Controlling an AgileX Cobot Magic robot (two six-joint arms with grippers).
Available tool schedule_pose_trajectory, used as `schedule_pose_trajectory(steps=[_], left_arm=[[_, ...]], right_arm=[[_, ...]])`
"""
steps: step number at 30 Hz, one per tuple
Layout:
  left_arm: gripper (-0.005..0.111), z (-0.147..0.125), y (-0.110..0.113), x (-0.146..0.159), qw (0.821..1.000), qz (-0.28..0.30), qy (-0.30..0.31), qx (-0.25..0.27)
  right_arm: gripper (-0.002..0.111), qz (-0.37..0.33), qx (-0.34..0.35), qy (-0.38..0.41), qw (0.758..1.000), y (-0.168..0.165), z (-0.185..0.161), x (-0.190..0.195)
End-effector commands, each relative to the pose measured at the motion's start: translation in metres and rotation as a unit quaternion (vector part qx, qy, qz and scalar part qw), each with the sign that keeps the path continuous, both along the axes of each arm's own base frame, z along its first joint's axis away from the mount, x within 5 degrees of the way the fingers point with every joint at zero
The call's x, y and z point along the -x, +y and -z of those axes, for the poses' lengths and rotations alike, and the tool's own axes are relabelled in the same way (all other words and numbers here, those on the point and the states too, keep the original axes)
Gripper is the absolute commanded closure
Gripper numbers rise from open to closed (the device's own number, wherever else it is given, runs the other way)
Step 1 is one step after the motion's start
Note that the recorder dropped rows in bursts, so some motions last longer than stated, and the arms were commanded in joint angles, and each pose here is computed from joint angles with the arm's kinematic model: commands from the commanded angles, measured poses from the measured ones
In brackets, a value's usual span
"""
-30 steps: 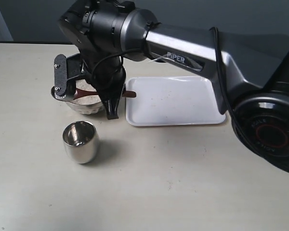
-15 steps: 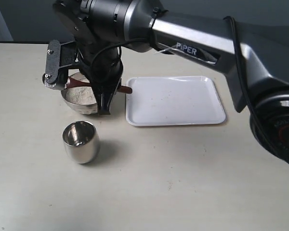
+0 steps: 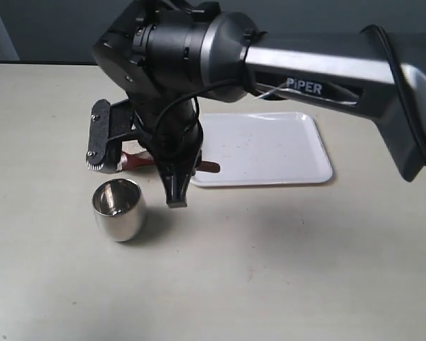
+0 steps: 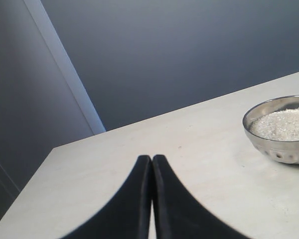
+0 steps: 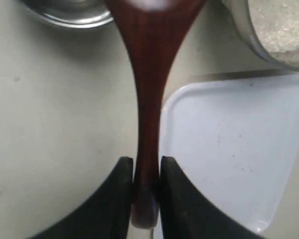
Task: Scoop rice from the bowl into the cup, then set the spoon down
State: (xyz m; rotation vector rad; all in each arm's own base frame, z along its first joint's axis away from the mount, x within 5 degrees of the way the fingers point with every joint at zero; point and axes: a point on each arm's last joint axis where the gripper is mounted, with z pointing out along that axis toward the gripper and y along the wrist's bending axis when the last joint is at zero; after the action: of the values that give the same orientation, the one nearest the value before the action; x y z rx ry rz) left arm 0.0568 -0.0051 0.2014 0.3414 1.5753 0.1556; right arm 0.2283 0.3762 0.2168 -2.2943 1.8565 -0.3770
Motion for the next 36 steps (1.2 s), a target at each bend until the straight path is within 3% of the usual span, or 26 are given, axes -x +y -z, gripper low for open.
schedule_pose_trajectory(steps=[1, 29, 36], left_arm=[[0.106, -0.001, 0.000, 0.001, 1.000, 0.003, -0.005, 0.006], [0.106, -0.001, 0.000, 0.001, 1.000, 0.003, -0.005, 0.006], [0.106, -0.001, 0.000, 0.001, 1.000, 0.003, -0.005, 0.006]], right_arm=[[0.108, -0.011, 0.008, 0.004, 1.000, 0.001, 0.003, 0.012], [0.108, 0.042, 0.040, -0.048, 0.997, 0.000, 0.024, 0.000], [0.108, 0.015, 0.047, -0.072, 0.996, 0.010, 0.023, 0.014]])
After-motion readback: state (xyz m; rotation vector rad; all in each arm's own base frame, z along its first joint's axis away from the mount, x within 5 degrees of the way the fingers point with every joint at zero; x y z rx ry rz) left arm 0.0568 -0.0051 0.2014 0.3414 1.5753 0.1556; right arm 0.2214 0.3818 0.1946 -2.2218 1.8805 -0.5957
